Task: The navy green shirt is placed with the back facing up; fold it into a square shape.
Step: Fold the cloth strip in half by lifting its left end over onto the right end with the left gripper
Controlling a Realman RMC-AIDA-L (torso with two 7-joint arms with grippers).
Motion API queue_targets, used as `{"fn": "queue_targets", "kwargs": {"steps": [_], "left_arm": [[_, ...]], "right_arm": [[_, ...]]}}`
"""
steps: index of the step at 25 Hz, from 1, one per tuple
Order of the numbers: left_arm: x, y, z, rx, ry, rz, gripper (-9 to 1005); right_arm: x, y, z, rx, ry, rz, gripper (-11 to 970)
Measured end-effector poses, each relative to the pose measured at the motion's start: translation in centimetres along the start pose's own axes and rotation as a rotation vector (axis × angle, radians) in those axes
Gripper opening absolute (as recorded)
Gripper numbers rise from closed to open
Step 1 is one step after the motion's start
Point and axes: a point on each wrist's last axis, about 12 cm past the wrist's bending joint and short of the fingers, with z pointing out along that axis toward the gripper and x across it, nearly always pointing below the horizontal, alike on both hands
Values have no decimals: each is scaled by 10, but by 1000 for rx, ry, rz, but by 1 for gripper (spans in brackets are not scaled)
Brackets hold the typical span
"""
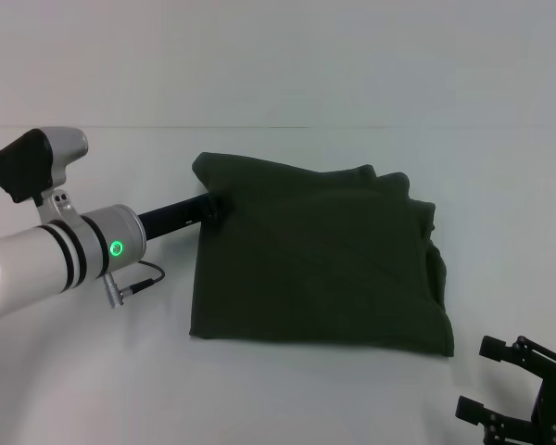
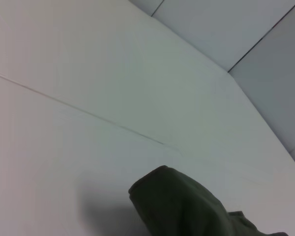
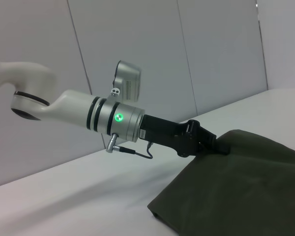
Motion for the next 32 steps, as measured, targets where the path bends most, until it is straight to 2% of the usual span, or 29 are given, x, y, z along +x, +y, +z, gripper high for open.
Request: {"fn": "queue_targets", "kwargs": {"steps": [2,10,12,14,18,22,25,28,31,32], "left_arm": [[1,1,-3,0,-11,3,81],[2,14,-19,9,-17,8,225],[1,16,-22,13,-18,11,299],[-2,20,-34,43,-25,34,374],[-4,17,-71,211,-46,226,502],[12,16,-106,352,-70,411,609],[36,20,-136,436,-113,530,690],[58,23,-156,467,-159,616,779],[82,30,-164,426,-111,645,871],[82,30,-164,426,-111,645,902]], "right_arm": [[0,-1,1,-1,1,-2,929],[-3,-3,4,-4,-4,-12,929],[-3,-3,6,-8,-7,-13,929],[-4,-3,8,-12,-12,-16,929],[-7,-6,12,-13,-13,-28,929],[-8,-10,15,8,-19,-56,929],[-7,-11,17,35,-28,-79,929],[-3,-11,14,63,-19,-91,930],[4,-11,15,83,13,-82,930],[6,-11,15,87,23,-78,930]]}}
